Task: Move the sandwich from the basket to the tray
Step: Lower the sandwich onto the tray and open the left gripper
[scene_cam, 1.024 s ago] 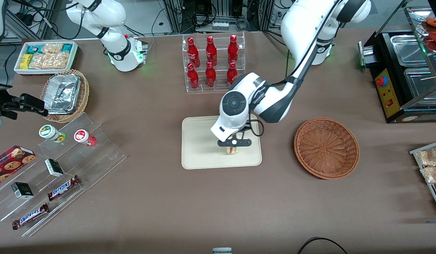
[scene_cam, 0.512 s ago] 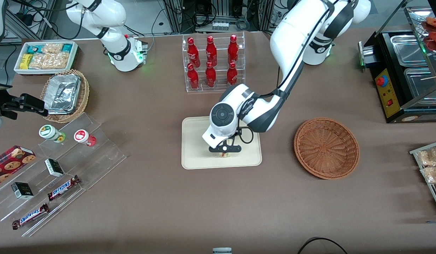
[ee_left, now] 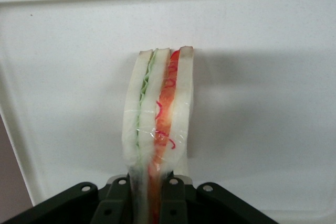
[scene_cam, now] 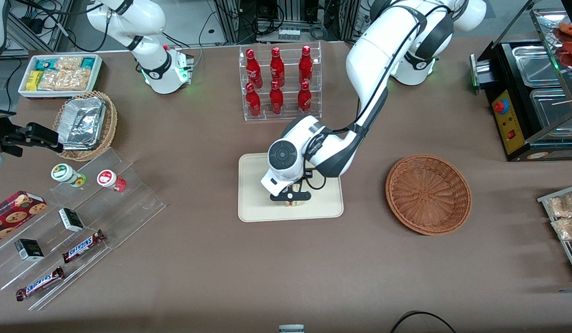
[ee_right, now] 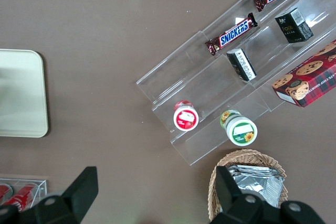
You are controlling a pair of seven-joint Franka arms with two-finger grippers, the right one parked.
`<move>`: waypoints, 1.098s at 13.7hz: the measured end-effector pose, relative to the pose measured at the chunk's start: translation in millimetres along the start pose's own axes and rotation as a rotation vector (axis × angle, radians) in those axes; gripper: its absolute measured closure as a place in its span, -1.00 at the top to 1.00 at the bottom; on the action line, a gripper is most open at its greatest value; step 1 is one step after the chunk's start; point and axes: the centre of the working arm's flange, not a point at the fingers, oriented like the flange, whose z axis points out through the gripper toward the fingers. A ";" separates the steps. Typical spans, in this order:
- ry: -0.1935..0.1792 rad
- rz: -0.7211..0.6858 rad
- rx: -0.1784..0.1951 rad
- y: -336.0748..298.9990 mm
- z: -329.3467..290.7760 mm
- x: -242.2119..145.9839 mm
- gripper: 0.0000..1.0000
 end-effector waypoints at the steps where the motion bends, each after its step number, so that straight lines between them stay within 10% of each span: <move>1: 0.004 -0.014 0.006 -0.7 0.2 0.5 -0.64; 15: 0.020 -0.001 0.052 10.4 8.9 -11.1 -0.64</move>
